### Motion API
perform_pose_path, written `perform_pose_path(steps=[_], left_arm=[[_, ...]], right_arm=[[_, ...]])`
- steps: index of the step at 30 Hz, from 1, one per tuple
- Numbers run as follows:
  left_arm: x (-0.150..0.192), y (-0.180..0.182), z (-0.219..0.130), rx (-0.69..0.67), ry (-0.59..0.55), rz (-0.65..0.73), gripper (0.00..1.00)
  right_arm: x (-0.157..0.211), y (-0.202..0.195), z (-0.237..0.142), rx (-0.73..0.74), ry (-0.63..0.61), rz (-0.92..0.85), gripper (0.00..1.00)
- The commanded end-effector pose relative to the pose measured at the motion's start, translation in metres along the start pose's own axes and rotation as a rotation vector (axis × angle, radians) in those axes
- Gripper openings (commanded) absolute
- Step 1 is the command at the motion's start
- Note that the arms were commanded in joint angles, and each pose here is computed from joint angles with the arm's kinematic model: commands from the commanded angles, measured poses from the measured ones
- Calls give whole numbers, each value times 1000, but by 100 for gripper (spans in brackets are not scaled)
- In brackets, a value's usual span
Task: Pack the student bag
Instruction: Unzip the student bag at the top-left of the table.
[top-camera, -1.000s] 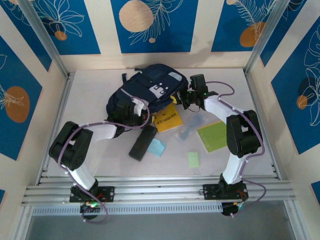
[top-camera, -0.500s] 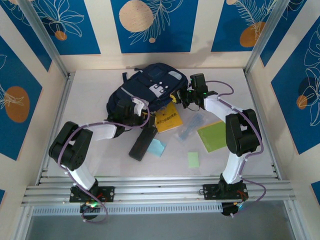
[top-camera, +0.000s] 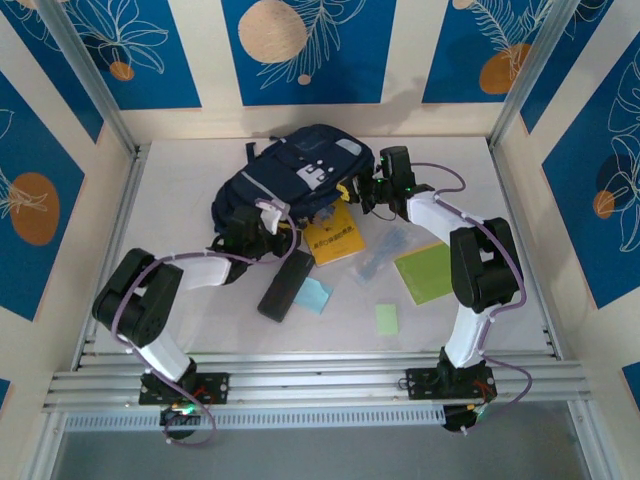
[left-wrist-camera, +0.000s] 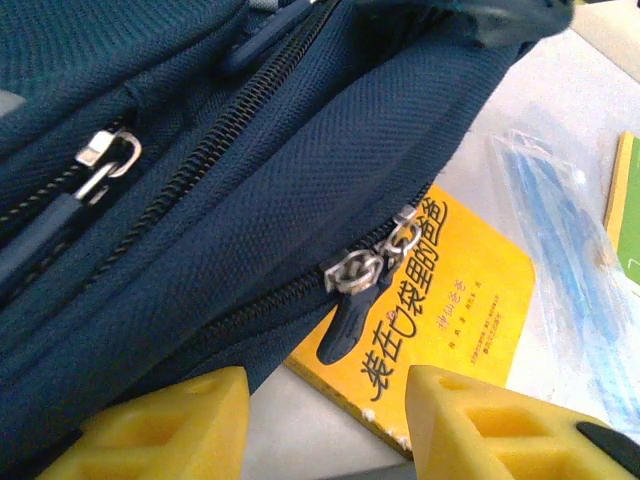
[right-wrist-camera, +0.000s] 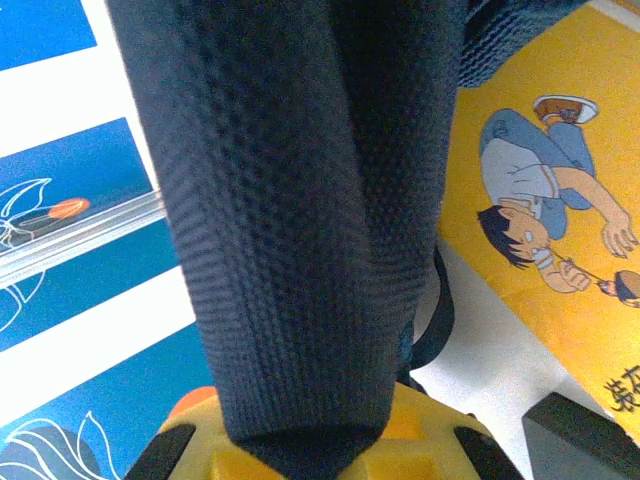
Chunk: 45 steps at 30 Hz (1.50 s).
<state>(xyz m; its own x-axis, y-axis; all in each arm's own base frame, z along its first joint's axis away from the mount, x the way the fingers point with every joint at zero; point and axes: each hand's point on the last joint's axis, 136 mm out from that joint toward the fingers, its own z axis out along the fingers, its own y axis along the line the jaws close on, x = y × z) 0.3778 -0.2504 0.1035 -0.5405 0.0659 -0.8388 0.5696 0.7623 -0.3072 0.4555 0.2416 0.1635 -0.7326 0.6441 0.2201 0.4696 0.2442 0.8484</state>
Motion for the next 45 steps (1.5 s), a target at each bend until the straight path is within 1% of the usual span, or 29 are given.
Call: perform_pose_path(steps=[1, 10, 15, 21, 24, 25, 28, 29, 32, 38, 41, 42, 44, 45], left_arm=[[-29, -11, 15, 48, -82, -11, 45], [-45, -28, 28, 166, -130, -85, 45], [-65, -30, 27, 186, -215, -127, 44], [-79, -17, 34, 144, -297, -167, 38], [-82, -11, 35, 115, -331, -177, 32], [-83, -10, 34, 108, -338, -174, 29], [-83, -8, 30, 98, -337, -172, 16], [-82, -7, 28, 96, -334, -170, 15], [-74, -5, 22, 79, -307, -159, 14], [-58, -1, 19, 71, -247, -153, 9], [-55, -2, 19, 73, -218, -140, 16], [-53, -2, 20, 73, -210, -136, 16], [-51, -1, 19, 73, -196, -128, 13], [-51, -1, 19, 75, -191, -126, 8]], right_arm=[[22, 31, -8, -97, 80, -26, 0], [23, 28, -9, -92, 81, -24, 0], [24, 21, -8, -99, 93, 27, 0], [30, 12, -5, -132, 118, 128, 0], [30, 10, -4, -143, 127, 151, 0], [30, 10, -4, -145, 128, 153, 0], [27, 9, -6, -146, 121, 157, 0], [26, 9, -6, -148, 120, 155, 0], [20, 11, -10, -148, 103, 145, 0], [17, 19, -16, -142, 75, 101, 0], [17, 23, -19, -143, 75, 80, 0], [16, 24, -20, -142, 70, 76, 0], [16, 24, -20, -140, 67, 71, 0], [15, 24, -20, -141, 64, 70, 0]])
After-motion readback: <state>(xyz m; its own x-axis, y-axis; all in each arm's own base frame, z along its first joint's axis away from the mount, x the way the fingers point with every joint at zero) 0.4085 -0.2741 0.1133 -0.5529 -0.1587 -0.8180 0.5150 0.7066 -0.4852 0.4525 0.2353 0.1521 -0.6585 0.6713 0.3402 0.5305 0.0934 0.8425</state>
